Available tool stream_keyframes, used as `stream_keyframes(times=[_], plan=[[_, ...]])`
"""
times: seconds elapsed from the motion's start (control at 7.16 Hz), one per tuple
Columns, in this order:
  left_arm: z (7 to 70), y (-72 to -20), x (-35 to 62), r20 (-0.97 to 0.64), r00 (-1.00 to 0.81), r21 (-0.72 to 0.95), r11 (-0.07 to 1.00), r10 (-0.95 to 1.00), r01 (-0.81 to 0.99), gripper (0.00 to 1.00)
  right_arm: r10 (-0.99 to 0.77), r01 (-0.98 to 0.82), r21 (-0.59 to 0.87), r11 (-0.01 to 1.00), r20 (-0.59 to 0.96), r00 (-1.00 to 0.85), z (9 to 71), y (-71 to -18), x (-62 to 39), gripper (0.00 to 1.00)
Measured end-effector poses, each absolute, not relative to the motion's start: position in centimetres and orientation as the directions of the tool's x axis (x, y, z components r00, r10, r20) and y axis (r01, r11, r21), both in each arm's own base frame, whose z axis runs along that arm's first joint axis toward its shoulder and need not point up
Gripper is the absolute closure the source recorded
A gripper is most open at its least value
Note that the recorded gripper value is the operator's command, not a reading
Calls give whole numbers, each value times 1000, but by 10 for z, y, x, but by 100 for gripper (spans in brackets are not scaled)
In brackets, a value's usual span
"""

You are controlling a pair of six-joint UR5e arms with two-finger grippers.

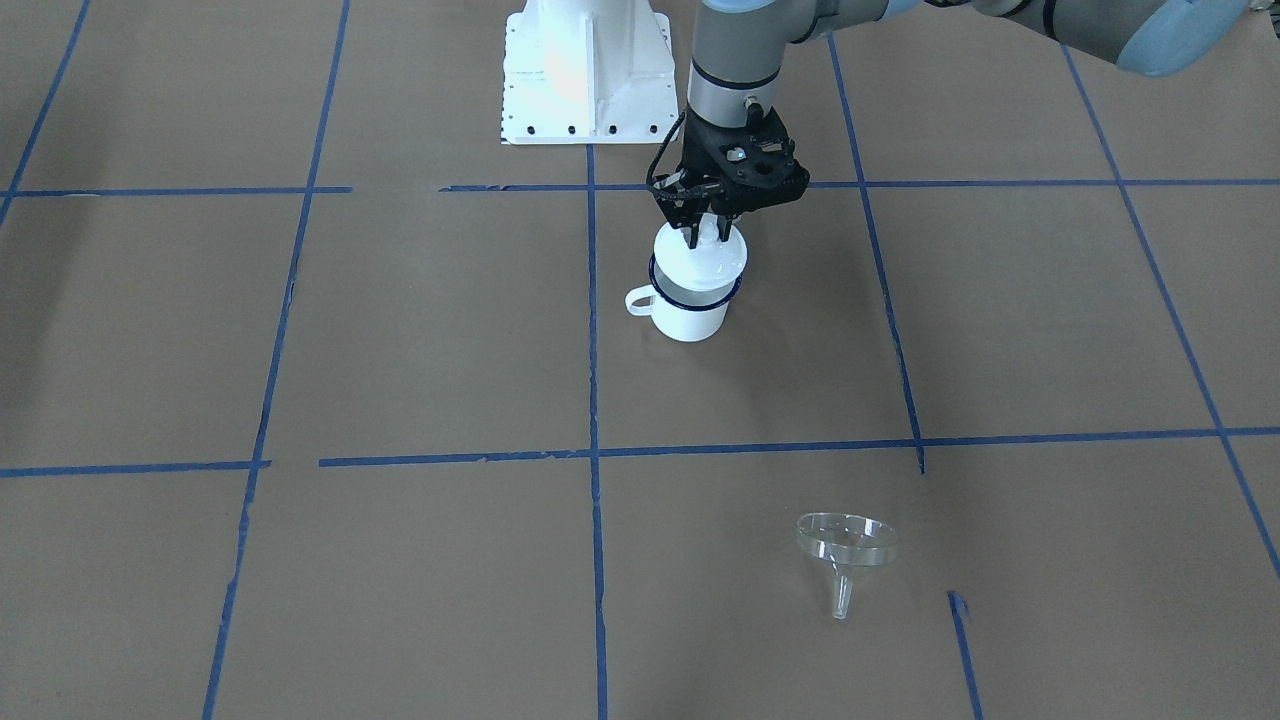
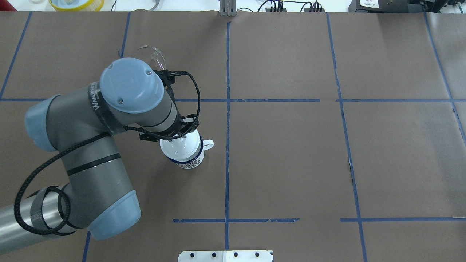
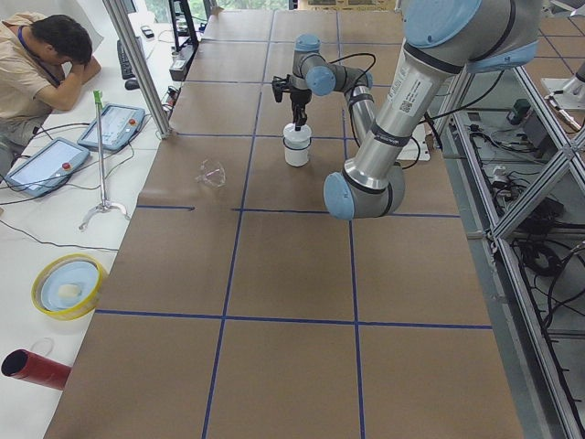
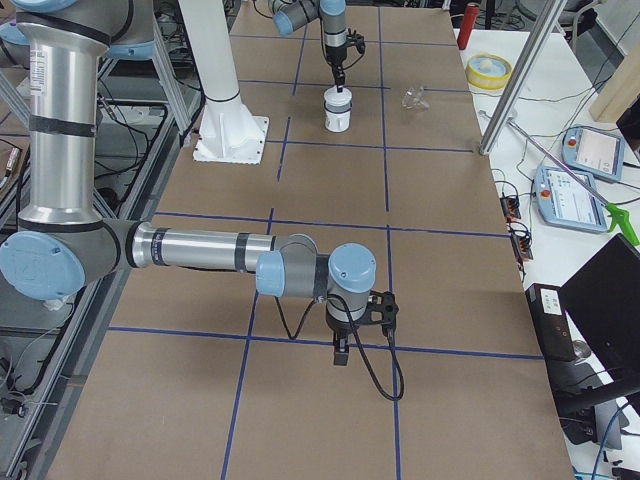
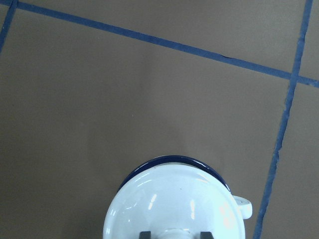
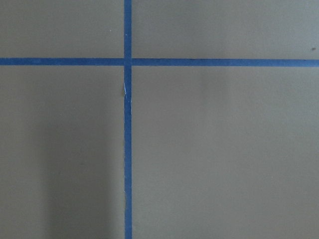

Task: Place funnel on cup
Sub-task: 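Carry the white lid beside the mug and set it on the table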

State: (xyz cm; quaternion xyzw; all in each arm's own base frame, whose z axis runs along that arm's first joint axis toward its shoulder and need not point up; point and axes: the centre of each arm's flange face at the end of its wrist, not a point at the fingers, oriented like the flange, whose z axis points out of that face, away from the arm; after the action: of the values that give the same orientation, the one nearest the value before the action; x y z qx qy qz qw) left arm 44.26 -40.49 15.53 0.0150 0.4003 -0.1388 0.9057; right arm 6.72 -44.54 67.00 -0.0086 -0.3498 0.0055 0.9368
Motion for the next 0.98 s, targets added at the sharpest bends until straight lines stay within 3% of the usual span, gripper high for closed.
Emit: stream_keyframes(times=[0.28,0.7,0.98], plan=[[156,-413,401,-739,644,-29,964,-198,263,100,16,-4,-20,1000,655,755,670,-445,67,0],[210,-396,311,-715,698,122,979,-29,166,100,17,-4,-20,1000,655,755,670,-445,67,0],[246,-411,320,-689,725,121,984,-12,131,100,17,-4,-21,1000,655,755,671,-445,67,0]])
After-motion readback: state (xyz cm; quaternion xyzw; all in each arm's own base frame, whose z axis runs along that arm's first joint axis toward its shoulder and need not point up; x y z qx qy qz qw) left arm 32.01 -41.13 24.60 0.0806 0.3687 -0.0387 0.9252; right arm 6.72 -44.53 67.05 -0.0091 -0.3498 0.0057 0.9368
